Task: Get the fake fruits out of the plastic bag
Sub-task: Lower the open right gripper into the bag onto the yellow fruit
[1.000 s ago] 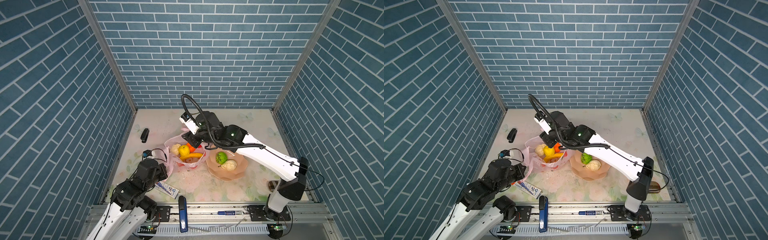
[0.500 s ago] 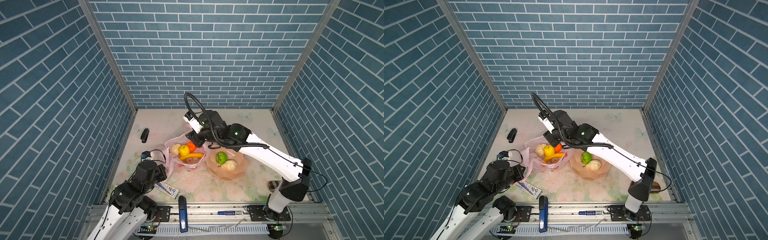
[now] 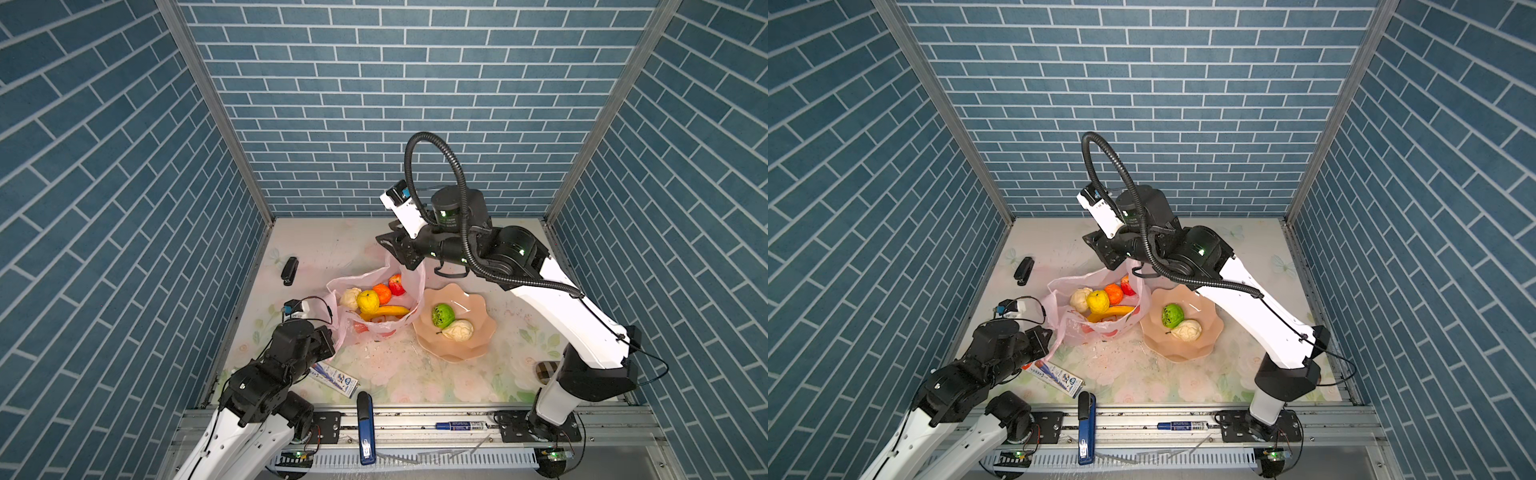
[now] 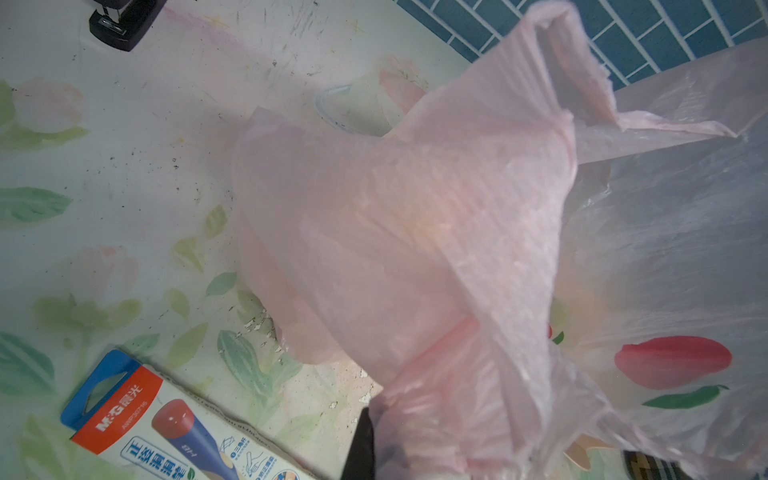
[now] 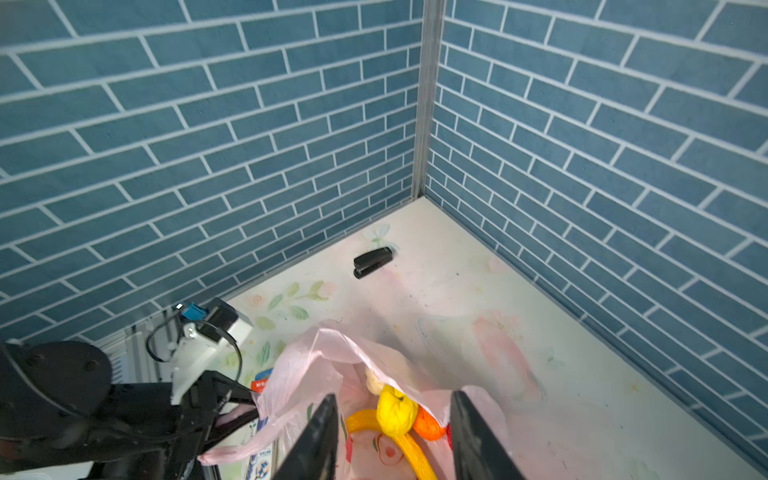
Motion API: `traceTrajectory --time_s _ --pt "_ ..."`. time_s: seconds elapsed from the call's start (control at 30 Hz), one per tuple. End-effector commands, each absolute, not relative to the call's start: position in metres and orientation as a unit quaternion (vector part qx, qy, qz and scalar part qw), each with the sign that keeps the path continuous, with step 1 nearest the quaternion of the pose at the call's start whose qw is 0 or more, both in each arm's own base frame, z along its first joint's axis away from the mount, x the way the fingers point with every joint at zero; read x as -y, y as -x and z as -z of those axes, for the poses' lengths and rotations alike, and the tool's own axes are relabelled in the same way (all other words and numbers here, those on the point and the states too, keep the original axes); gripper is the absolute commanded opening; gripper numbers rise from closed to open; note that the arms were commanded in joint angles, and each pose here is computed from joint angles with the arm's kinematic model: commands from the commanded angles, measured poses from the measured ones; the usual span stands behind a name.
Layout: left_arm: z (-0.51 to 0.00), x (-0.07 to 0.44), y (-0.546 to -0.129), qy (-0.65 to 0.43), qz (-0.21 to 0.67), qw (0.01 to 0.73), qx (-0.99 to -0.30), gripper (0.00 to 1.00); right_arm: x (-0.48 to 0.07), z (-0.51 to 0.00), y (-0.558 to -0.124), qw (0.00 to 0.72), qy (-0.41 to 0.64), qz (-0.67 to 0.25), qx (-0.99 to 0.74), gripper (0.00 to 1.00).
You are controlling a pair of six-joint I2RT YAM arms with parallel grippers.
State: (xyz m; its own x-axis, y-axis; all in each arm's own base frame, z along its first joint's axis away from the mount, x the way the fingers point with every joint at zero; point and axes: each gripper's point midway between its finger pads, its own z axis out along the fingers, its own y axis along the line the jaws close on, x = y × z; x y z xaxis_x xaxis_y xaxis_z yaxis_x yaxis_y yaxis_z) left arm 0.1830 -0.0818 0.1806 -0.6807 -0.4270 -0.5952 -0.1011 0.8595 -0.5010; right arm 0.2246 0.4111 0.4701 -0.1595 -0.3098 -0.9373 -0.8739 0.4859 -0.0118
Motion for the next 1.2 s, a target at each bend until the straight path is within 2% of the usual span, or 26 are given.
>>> traceTrajectory --time_s 0.0,0.17,0.3,0.7,1.07,1.17 --pt "-0.183 0.082 -0.188 0.149 0.22 0.381 -0.886 0.06 -0.435 -0.445 -0.218 0.445 0.464 -0.296 -0.707 0.37" --pt "-0.188 0.082 -0.187 0.149 0.225 0.385 -0.883 0.06 -0.472 -0.387 -0.219 0.359 0.478 -0.315 -0.737 0.23" --pt "-0.188 0.08 -0.181 0.15 0.227 0.377 -0.885 0.06 -0.483 -0.322 -0.218 0.289 0.473 -0.3 -0.776 0.19" --pt "-0.169 0.072 -0.157 0.166 0.205 0.318 -0.911 0.06 -0.434 -0.165 -0.191 0.149 0.454 -0.211 -0.853 0.16" --pt "-0.178 0.065 -0.151 0.18 0.18 0.295 -0.921 0.06 -0.407 -0.089 -0.12 0.035 0.507 -0.206 -0.836 0.17" --pt "-0.177 0.062 -0.152 0.187 0.17 0.293 -0.922 0.06 -0.398 -0.078 -0.114 0.023 0.518 -0.196 -0.833 0.17"
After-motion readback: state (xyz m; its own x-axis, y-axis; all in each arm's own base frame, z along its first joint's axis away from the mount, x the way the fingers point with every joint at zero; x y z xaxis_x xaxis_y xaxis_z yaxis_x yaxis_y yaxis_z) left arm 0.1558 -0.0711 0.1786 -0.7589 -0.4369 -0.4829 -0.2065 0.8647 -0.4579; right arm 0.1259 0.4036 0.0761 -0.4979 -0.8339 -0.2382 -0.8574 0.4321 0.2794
